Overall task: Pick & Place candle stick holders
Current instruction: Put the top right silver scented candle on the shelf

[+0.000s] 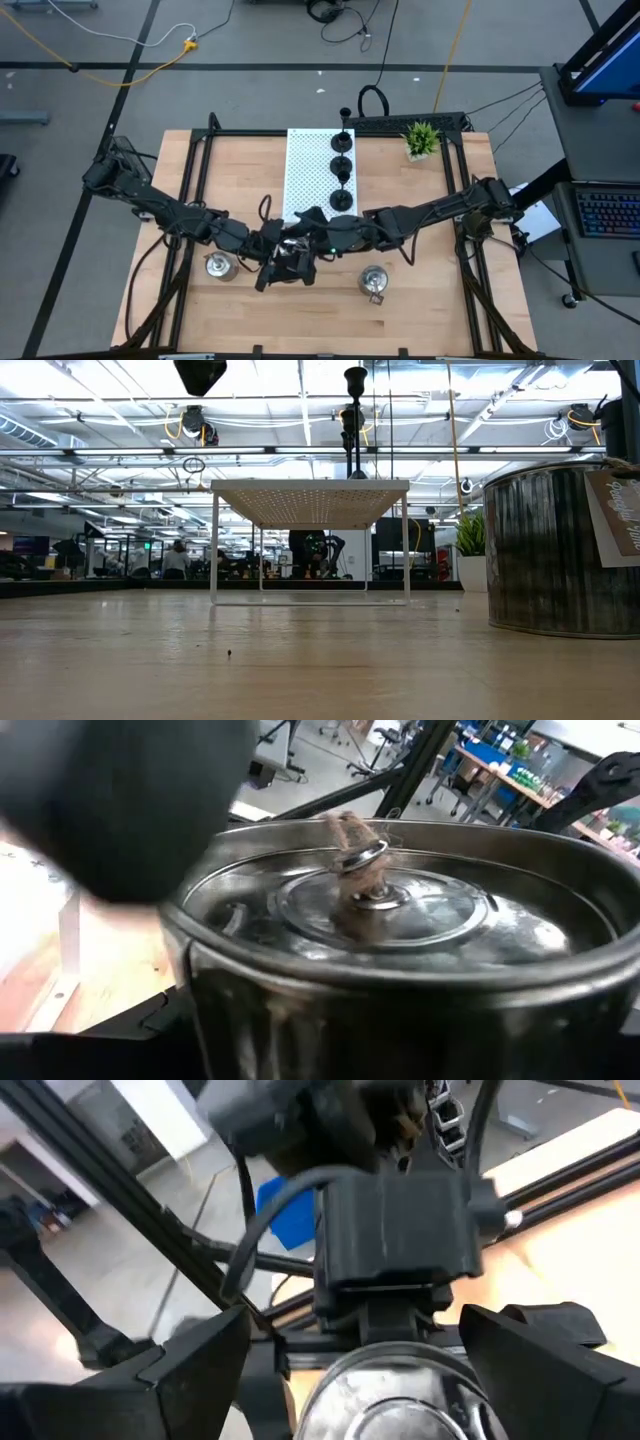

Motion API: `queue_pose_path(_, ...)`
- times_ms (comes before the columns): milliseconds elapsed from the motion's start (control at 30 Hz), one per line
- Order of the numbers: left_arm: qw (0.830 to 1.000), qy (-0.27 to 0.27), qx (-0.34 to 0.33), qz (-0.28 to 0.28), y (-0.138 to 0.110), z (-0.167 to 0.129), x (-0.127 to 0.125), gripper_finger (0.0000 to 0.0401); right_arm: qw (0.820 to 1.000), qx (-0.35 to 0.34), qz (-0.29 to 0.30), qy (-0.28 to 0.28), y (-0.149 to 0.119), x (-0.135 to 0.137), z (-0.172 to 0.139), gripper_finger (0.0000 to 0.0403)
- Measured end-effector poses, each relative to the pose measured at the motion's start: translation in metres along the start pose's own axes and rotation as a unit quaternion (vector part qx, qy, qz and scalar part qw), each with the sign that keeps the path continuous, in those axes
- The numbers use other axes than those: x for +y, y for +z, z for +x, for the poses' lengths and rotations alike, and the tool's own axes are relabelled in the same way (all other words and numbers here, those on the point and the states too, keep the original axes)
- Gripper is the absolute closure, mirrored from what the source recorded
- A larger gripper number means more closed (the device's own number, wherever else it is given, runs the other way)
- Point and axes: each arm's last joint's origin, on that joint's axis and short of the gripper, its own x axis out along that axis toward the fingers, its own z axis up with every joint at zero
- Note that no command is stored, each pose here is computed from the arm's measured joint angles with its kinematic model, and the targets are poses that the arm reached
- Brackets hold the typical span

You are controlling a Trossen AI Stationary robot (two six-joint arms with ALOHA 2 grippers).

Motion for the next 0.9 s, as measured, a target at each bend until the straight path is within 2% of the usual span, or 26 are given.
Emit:
queue_pose_path(167, 1.000, 0.012, -0.003, 0.008, 0.003, -0.004, 0.001, 0.0052, 1.000, 0.000, -0.013, -0.001, 0.000, 0.000, 0.000, 0.0051)
queue_pose_path(433, 0.997, 0.061, -0.009, 0.035, 0.014, -0.030, 0.003, 0.0052, 0.994, -0.003, -0.109, 0.012, -0.003, 0.011, -0.006, 0.0050)
queue_pose_path(533, 0.993, 0.098, -0.024, 0.056, 0.021, -0.044, 0.005, 0.0052, 0.986, 0.000, -0.164, 0.018, -0.005, 0.018, -0.011, 0.0049)
queue_pose_path(600, 0.990, 0.122, -0.033, 0.069, 0.024, -0.051, 0.007, 0.0052, 0.984, -0.001, -0.179, 0.017, -0.005, 0.020, -0.015, 0.0049)
queue_pose_path(800, 0.977, 0.182, -0.065, 0.092, 0.040, -0.071, 0.018, 0.0052, 0.978, 0.028, -0.197, -0.054, -0.016, 0.026, -0.031, 0.0048)
queue_pose_path(900, 0.973, 0.195, -0.072, 0.104, 0.046, -0.075, 0.026, 0.0052, 0.974, 0.033, -0.201, -0.094, -0.015, 0.031, -0.050, 0.0047)
